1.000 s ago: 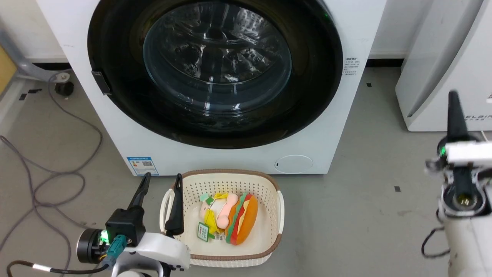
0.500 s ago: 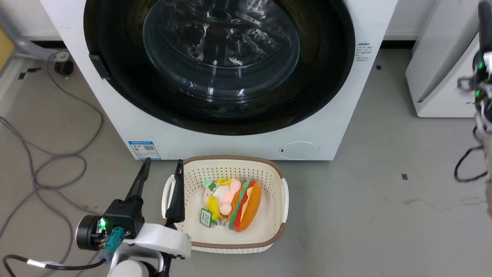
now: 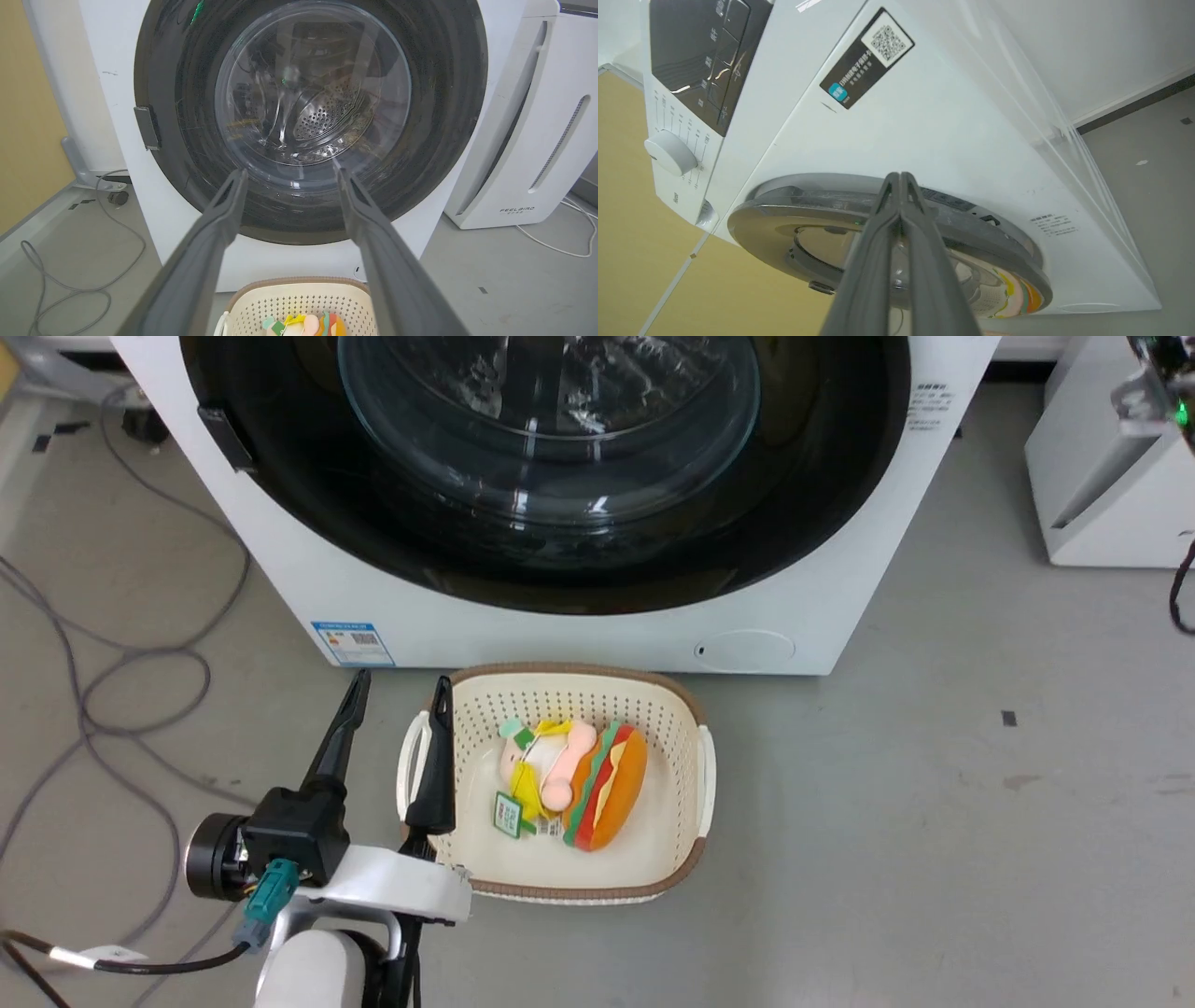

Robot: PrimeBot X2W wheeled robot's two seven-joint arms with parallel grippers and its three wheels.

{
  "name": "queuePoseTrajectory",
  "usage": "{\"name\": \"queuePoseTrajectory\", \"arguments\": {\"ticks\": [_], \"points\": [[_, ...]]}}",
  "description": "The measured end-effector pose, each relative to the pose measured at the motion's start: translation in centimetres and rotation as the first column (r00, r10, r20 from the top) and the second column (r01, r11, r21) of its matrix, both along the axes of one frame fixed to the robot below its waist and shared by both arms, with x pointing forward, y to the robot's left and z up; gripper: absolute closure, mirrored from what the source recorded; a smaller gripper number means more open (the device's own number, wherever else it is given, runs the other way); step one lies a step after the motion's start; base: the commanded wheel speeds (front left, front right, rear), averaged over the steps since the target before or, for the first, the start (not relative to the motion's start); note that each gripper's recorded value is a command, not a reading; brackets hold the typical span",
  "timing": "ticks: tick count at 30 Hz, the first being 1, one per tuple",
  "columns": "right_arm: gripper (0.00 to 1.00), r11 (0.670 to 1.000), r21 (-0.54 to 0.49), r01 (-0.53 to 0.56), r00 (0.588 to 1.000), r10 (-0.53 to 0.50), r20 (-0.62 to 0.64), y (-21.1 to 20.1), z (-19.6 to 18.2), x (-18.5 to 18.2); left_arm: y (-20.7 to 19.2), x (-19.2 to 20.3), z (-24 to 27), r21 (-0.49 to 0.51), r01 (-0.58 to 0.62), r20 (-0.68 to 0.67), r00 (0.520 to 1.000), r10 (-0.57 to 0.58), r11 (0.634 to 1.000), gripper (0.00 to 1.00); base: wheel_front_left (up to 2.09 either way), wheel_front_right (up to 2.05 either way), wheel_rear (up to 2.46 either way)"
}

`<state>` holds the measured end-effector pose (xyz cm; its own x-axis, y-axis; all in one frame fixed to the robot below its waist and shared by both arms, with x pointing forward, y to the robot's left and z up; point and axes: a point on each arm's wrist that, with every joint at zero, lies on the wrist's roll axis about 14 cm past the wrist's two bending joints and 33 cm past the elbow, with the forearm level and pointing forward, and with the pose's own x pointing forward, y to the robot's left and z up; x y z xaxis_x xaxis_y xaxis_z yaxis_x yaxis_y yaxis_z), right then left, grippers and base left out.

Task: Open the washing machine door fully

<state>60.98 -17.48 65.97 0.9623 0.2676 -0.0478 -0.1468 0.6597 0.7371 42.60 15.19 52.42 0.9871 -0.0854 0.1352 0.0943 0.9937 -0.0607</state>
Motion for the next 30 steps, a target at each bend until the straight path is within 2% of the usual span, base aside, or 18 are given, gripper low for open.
{"name": "queuePoseTrajectory", "arguments": {"ticks": [6, 18, 30], "points": [[1.00, 0.991, -0.077, -0.111, 0.990, 0.103, -0.099, 2.7, -1.4, 1.4, 0.1, 0.9, -0.6, -0.007, -0.001, -0.003, 1.000, 0.001, 1.000, 0.00, 0.00, 0.00, 0.00], [1.00, 0.969, -0.123, -0.216, 0.958, 0.186, -0.220, 5.8, -5.0, 3.6, 0.1, 2.5, -1.9, -0.013, 0.000, -0.020, 1.000, 0.000, 1.000, 0.00, 0.00, 0.00, 0.00], [1.00, 0.961, -0.138, -0.240, 0.951, 0.204, -0.232, 6.9, -5.9, 4.2, 0.3, 2.7, -2.4, -0.017, -0.005, -0.032, 0.999, 0.004, 1.000, 0.00, 0.00, 0.00, 0.00]]}}
